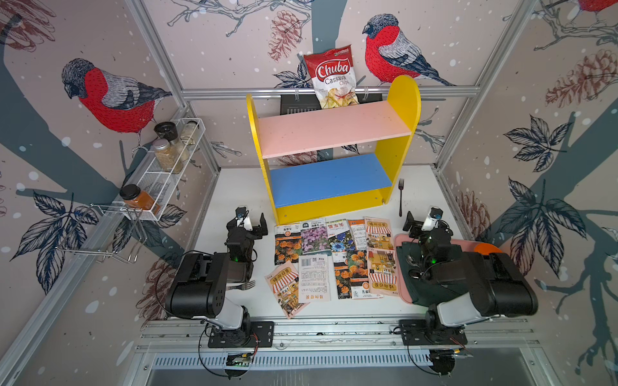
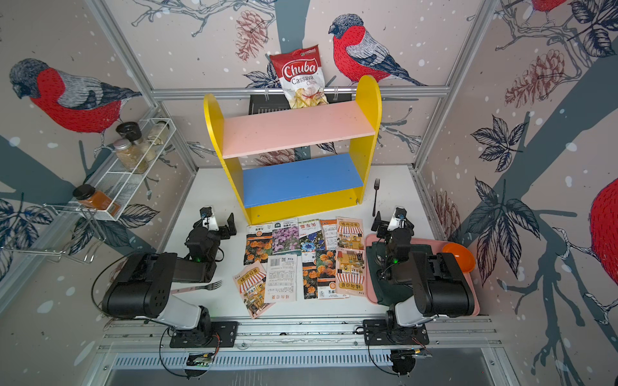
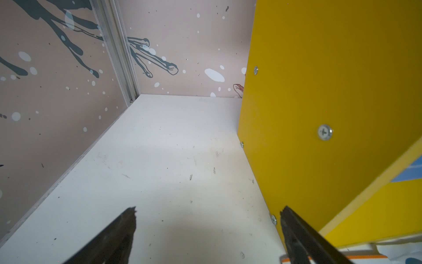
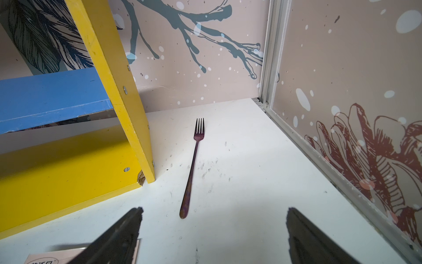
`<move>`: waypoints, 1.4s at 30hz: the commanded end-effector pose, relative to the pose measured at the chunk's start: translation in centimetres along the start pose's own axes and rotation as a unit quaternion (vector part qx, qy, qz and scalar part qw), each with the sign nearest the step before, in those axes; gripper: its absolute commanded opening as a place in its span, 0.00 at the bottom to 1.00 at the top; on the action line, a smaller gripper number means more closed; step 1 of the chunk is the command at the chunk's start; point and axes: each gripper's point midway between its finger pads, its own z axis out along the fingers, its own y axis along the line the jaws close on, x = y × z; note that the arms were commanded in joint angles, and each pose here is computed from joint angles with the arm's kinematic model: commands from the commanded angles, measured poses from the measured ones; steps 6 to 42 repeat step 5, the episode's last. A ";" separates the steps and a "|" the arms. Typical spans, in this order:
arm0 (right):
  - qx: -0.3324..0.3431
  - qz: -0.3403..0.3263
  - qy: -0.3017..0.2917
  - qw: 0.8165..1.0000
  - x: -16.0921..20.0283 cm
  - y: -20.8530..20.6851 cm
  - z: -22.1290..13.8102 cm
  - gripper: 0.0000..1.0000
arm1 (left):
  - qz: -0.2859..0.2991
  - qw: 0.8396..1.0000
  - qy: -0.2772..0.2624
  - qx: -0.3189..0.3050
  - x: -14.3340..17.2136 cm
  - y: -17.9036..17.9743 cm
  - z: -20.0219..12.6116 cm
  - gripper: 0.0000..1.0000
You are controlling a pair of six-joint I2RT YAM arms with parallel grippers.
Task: Take the seed bag off the shelf
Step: Reset both arms
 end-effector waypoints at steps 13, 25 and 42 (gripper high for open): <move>-0.008 0.014 -0.004 1.000 -0.3 0.0 0.1 1.00 | 0.004 1.000 -0.007 0.002 -0.5 -0.1 0.0 0.98; -0.008 0.014 -0.004 1.000 -0.3 0.0 0.1 1.00 | 0.004 1.000 -0.007 0.002 -0.5 -0.1 0.0 0.98; -0.008 0.014 -0.004 1.000 -0.3 0.0 0.1 1.00 | 0.004 1.000 -0.007 0.002 -0.5 -0.1 0.0 0.98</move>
